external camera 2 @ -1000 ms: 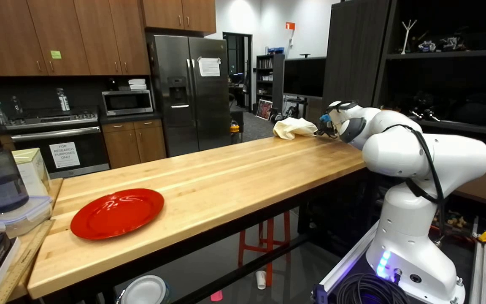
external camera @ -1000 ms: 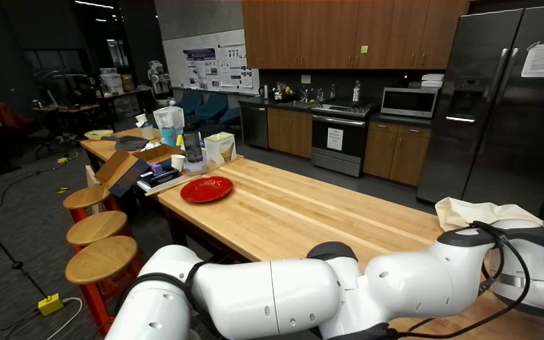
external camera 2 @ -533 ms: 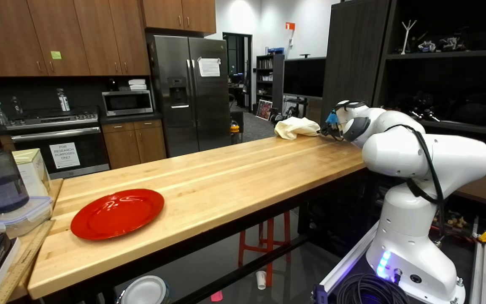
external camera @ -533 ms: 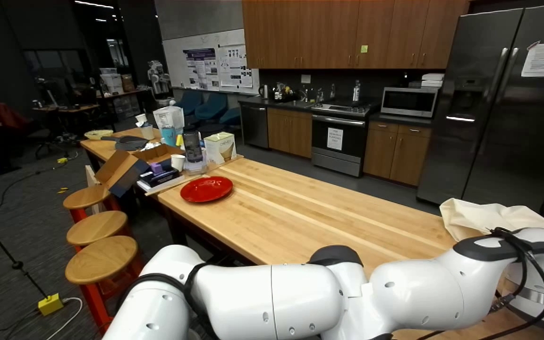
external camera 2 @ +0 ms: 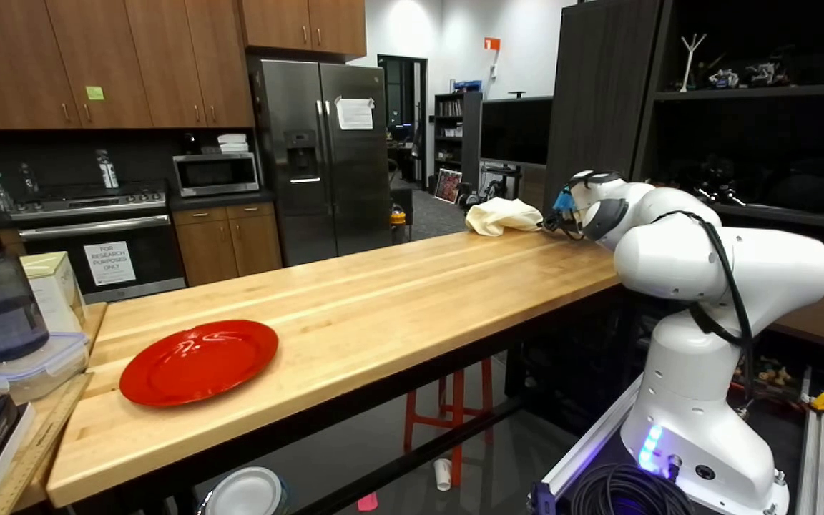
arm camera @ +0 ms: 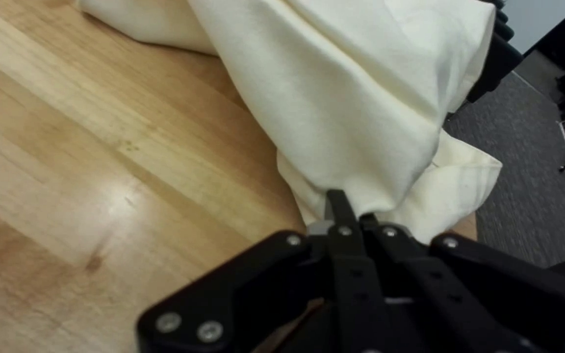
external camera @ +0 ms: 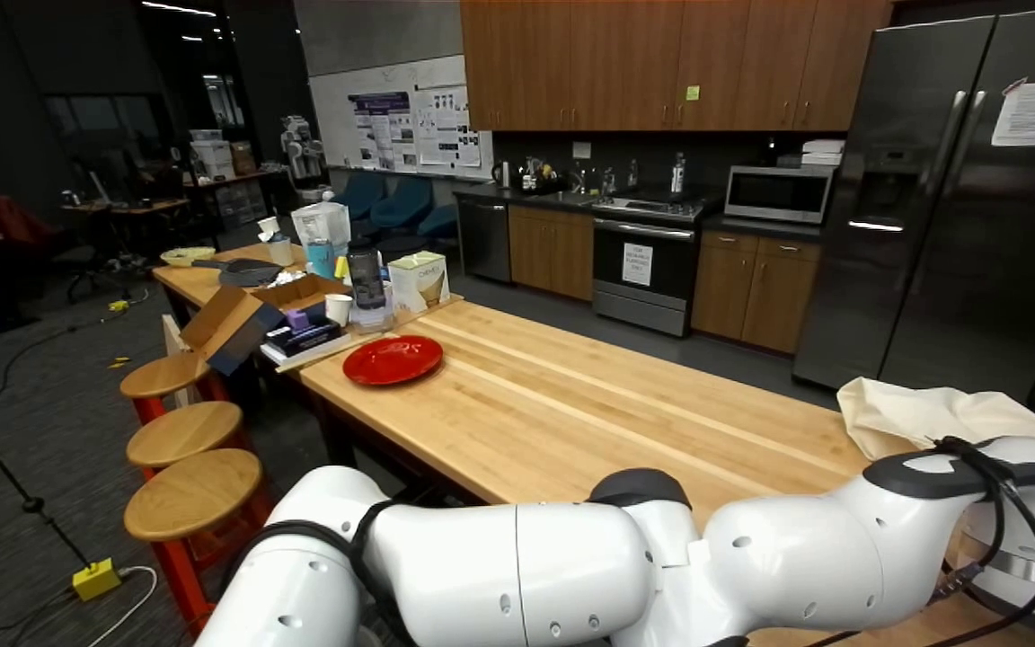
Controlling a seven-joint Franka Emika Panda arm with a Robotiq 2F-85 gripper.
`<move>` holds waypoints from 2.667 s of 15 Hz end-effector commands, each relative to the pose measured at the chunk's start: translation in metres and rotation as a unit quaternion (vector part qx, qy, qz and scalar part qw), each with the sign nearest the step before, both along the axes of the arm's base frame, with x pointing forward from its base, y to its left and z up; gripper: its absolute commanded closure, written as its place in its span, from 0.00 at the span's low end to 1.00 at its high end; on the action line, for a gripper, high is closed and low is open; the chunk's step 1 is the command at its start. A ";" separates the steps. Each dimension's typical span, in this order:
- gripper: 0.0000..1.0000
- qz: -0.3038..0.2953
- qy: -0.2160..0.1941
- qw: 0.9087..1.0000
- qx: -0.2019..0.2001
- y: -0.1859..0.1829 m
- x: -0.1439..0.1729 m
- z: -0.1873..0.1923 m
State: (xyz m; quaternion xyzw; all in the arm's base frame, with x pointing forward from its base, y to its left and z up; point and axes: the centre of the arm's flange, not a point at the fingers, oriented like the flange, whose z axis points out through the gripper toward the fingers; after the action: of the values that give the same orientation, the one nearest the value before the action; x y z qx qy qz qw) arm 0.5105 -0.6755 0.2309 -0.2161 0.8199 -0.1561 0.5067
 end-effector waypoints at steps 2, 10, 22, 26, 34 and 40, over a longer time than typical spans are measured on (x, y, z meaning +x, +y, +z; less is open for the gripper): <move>0.99 0.092 -0.008 0.993 -0.069 0.048 -0.031 -0.004; 0.99 0.223 -0.079 0.944 -0.230 0.055 -0.066 0.005; 0.99 0.326 -0.189 0.840 -0.391 0.044 -0.121 0.004; 0.99 0.350 -0.166 0.848 -0.361 0.048 -0.128 0.003; 0.99 0.355 -0.100 0.885 -0.283 0.056 -0.113 -0.007; 0.99 0.359 -0.114 0.888 -0.263 0.057 -0.120 -0.001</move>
State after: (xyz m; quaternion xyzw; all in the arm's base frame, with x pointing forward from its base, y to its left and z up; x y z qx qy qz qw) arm 0.4273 -0.6823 0.2145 -0.6031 0.5517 -0.2069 0.5377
